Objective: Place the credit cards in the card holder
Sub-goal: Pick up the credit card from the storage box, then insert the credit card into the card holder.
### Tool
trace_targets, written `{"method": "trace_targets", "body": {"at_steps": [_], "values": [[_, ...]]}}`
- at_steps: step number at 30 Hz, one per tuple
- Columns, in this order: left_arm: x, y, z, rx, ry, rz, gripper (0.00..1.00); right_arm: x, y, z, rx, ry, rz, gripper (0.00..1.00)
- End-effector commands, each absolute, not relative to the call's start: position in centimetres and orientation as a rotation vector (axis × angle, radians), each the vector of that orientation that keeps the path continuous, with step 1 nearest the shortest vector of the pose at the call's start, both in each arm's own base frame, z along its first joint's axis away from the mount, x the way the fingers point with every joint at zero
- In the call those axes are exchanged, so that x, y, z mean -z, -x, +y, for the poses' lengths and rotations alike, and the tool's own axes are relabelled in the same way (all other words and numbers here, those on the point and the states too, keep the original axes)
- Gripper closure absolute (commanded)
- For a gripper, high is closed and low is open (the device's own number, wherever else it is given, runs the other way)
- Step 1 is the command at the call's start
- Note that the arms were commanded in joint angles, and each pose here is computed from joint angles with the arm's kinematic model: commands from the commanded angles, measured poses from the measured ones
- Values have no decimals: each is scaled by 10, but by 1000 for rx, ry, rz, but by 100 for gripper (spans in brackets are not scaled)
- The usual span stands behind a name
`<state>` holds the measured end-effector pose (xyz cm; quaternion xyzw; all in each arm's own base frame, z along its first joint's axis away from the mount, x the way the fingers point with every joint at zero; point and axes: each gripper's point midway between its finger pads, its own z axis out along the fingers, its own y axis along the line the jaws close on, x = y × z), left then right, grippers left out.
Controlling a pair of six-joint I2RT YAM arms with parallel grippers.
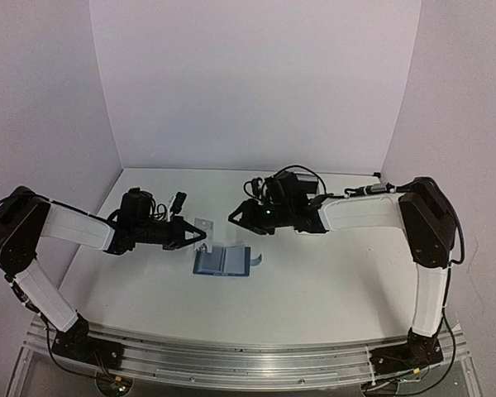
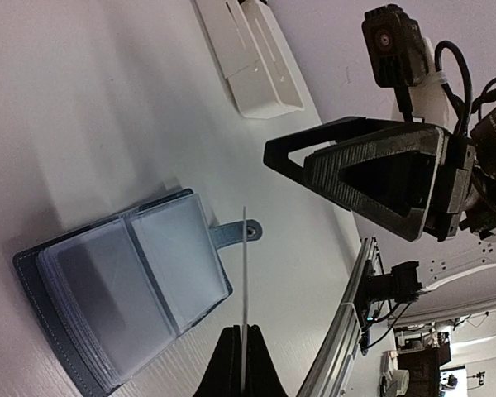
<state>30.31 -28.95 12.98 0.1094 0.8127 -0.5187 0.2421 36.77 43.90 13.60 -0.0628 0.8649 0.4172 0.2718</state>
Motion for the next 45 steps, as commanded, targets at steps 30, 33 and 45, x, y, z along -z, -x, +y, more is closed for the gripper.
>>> {"method": "trace_targets", "body": {"at_steps": [30,33,45], "values": [[-52,-332,-330,1329,-157,2301,100,-4,-331,416,-640,165,2735,76],[-46,-333,-329,1317,-144,2313,100,3,-327,410,-622,140,2758,77],[-16,-321,-325,1357,43,2432,100,20,-317,406,-629,103,2815,80]]}}
